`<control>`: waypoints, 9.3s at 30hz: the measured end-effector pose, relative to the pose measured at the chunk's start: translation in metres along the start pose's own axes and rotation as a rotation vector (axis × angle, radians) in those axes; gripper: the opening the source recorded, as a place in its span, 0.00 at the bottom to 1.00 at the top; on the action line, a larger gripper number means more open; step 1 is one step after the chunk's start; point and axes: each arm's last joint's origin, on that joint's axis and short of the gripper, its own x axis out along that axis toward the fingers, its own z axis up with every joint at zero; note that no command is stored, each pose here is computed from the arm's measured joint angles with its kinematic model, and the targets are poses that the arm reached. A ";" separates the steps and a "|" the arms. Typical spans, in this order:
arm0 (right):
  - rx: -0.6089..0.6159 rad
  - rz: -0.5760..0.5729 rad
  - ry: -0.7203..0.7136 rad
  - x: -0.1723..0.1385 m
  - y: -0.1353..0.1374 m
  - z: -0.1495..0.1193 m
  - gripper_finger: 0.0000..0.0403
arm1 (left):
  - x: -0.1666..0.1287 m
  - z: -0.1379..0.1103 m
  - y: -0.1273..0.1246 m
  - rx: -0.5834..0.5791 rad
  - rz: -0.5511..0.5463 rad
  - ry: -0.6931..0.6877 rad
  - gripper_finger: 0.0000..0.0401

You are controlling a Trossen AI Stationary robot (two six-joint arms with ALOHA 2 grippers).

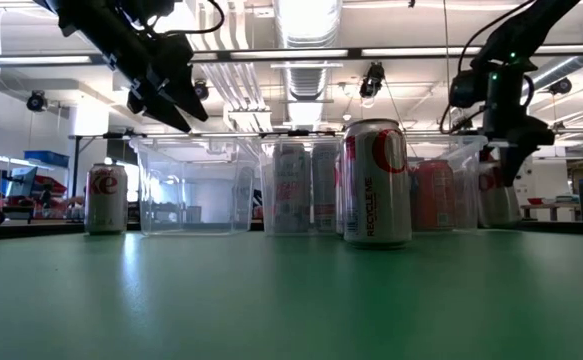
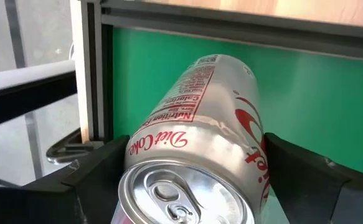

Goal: Sort soda cans
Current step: Adjust the silver soda can, then adjust the right transparent bin, then move the silver soda can

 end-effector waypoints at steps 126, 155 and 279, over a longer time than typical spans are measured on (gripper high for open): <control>-1.520 -0.246 0.165 -0.058 0.042 -0.124 0.03 | -0.047 0.000 0.012 -0.074 -0.085 -0.114 0.91; -1.445 -0.342 0.091 -0.035 0.041 -0.106 0.03 | -0.047 -0.004 0.013 -0.041 -0.108 -0.071 0.91; -0.152 0.058 -0.016 -0.030 -0.017 -0.016 0.96 | -0.079 0.052 0.019 0.086 -0.069 -0.282 0.91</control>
